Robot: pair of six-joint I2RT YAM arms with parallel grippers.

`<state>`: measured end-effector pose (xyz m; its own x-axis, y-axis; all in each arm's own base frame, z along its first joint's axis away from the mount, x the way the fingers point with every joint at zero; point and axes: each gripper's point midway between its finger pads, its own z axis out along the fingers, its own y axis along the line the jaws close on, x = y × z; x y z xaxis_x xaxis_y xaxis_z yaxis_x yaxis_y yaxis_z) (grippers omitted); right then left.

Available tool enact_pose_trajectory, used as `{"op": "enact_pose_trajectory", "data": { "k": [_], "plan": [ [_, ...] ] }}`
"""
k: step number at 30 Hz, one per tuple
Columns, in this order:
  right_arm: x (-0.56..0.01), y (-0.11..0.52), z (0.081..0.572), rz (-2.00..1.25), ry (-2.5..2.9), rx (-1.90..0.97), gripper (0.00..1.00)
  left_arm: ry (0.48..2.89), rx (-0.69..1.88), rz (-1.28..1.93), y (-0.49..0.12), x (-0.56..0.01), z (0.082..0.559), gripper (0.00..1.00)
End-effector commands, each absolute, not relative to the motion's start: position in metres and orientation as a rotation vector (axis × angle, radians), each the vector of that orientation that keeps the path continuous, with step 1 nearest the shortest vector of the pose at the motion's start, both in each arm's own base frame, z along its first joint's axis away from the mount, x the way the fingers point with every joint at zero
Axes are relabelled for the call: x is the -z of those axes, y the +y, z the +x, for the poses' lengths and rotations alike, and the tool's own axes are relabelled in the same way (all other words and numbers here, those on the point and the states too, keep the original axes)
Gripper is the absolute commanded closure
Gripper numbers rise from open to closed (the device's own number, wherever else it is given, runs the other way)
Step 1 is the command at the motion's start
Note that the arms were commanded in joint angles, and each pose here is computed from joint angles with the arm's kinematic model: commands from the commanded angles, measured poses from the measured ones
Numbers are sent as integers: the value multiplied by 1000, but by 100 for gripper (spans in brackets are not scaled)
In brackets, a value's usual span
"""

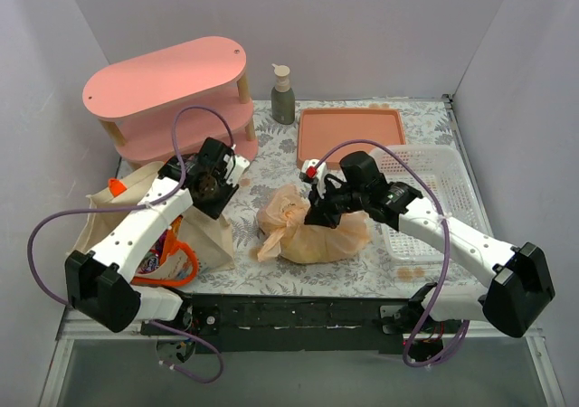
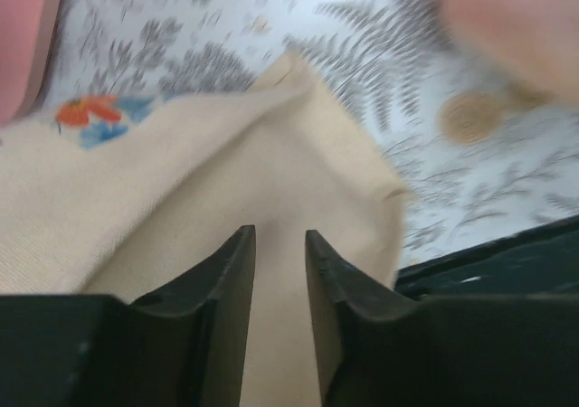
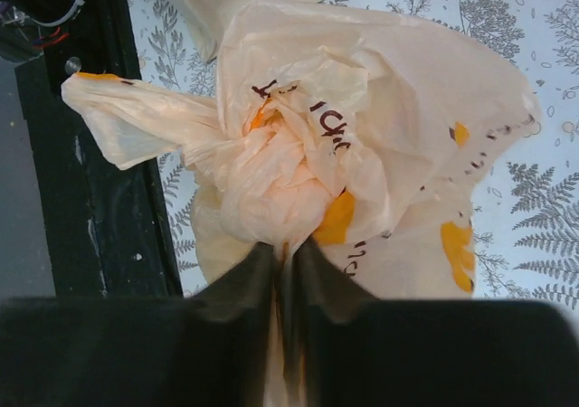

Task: Untie the knot of the grocery bags and take out the mixed food

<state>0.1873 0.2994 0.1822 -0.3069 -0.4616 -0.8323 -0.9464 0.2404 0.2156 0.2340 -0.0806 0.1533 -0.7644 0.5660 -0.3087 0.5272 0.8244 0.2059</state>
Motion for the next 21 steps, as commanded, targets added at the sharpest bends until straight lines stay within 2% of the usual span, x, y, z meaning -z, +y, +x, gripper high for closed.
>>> {"op": "enact_pose_trajectory", "data": {
  "k": [1,3,5,6,10,11,12,18,20,21],
  "plan": [
    [-202,299,189,-1418,1680,-914,64,2461,312,829,-147,-207,245,68],
    [-195,285,193,-1420,1708,-813,45,2341,487,945,-173,-222,241,64],
    [-195,274,192,-1403,1721,-758,36,2200,698,1128,-195,-235,219,63],
    [-197,272,190,-1398,1723,-758,29,2139,706,1215,-201,-233,215,62],
    [-219,273,179,-1384,1670,-817,35,2175,779,1269,-224,-205,212,54],
    [-223,275,177,-1389,1655,-834,39,2180,795,1241,-231,-205,218,42],
    [-224,278,176,-1392,1644,-837,40,2212,832,1202,-237,-205,218,2],
    [-194,278,179,-1384,1661,-823,42,2249,889,1068,-263,-197,247,2],
    [-192,280,182,-1356,1669,-825,43,2274,891,1036,-266,-193,253,8],
    [-189,279,184,-1345,1682,-819,48,2288,888,1030,-268,-189,256,11]
  ]
}}
